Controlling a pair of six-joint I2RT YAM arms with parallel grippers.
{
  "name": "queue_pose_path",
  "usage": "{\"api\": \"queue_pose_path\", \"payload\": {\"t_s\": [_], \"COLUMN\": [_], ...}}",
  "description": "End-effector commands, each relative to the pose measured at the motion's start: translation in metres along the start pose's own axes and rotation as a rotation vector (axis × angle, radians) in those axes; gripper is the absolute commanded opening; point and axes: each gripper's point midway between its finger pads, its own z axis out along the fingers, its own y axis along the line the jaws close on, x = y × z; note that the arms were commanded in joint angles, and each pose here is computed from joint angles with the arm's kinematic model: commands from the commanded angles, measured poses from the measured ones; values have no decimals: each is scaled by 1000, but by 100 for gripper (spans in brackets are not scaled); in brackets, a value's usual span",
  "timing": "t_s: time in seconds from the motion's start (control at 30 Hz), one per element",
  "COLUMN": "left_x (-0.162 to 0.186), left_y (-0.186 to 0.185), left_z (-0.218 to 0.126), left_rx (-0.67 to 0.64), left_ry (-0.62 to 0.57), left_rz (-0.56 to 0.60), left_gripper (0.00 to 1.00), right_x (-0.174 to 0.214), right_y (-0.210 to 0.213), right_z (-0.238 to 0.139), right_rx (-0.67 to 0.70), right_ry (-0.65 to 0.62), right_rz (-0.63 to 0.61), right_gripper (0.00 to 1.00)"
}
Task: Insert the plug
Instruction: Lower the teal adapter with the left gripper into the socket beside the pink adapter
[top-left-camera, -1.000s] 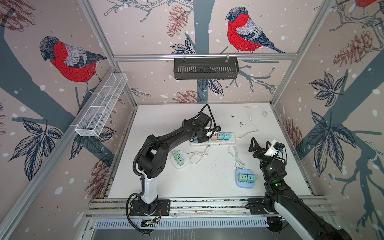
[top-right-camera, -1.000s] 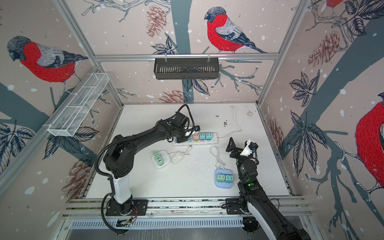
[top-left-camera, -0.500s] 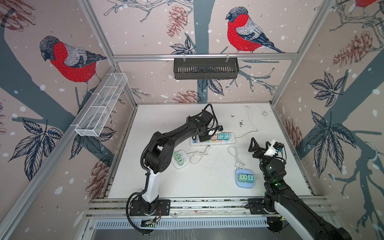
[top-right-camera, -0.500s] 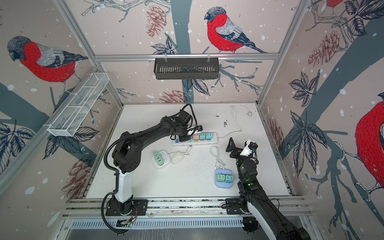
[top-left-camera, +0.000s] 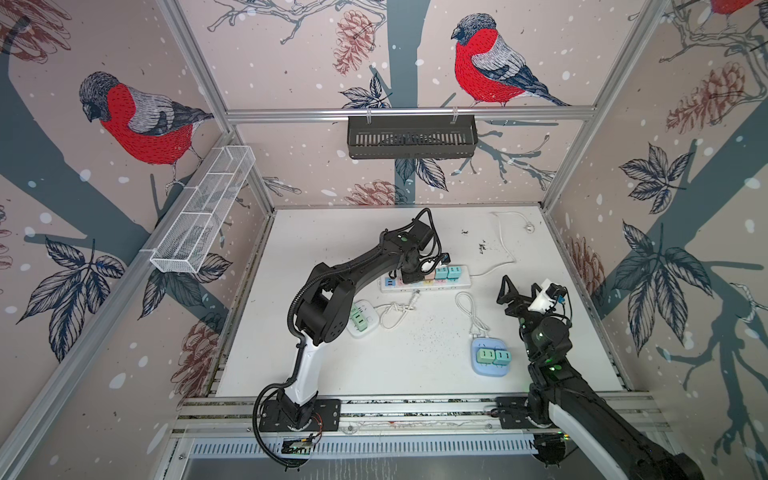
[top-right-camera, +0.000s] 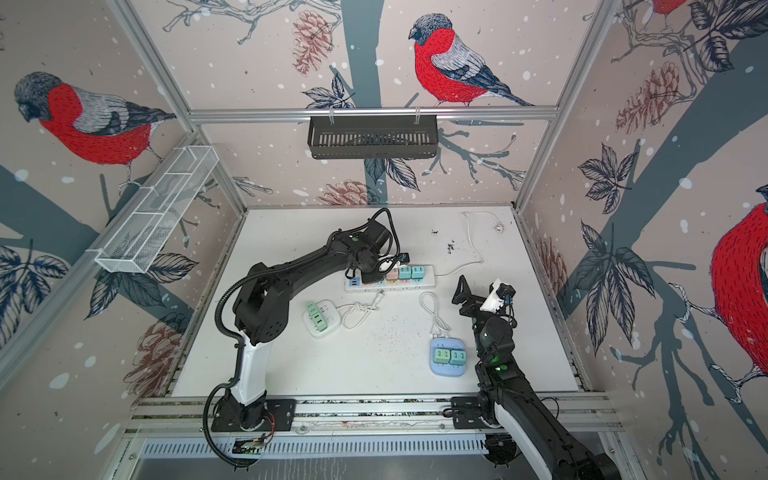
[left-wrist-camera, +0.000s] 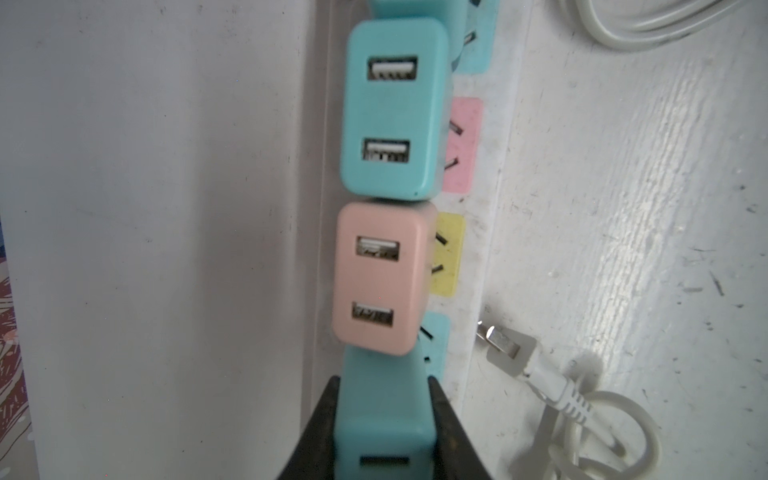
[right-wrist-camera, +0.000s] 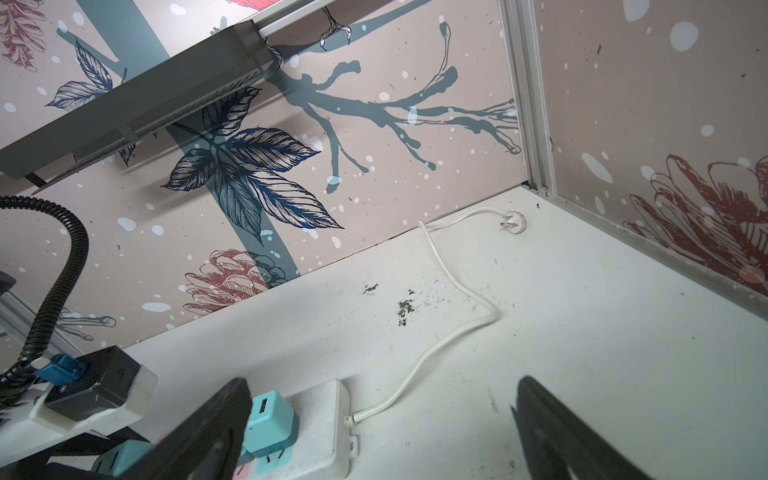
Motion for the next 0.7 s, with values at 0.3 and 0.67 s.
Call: {"api": "queue_pose_path", "payload": {"t_s": [0.3,0.67], "left_x": [6,6], "left_y": [-17,-11], "left_z": [-4,8], "left_rx": [32,58], "left_ry": [64,75], "left_rz": [12,18], "left_gripper": [0,0], "right_x": [8,8], "right_y": [-1,-1], "right_z": [-3,-3], "right_rx": [-12,-14], "right_ry": [10,12], "right_rz": [7,5], "right_gripper": [100,100]}}
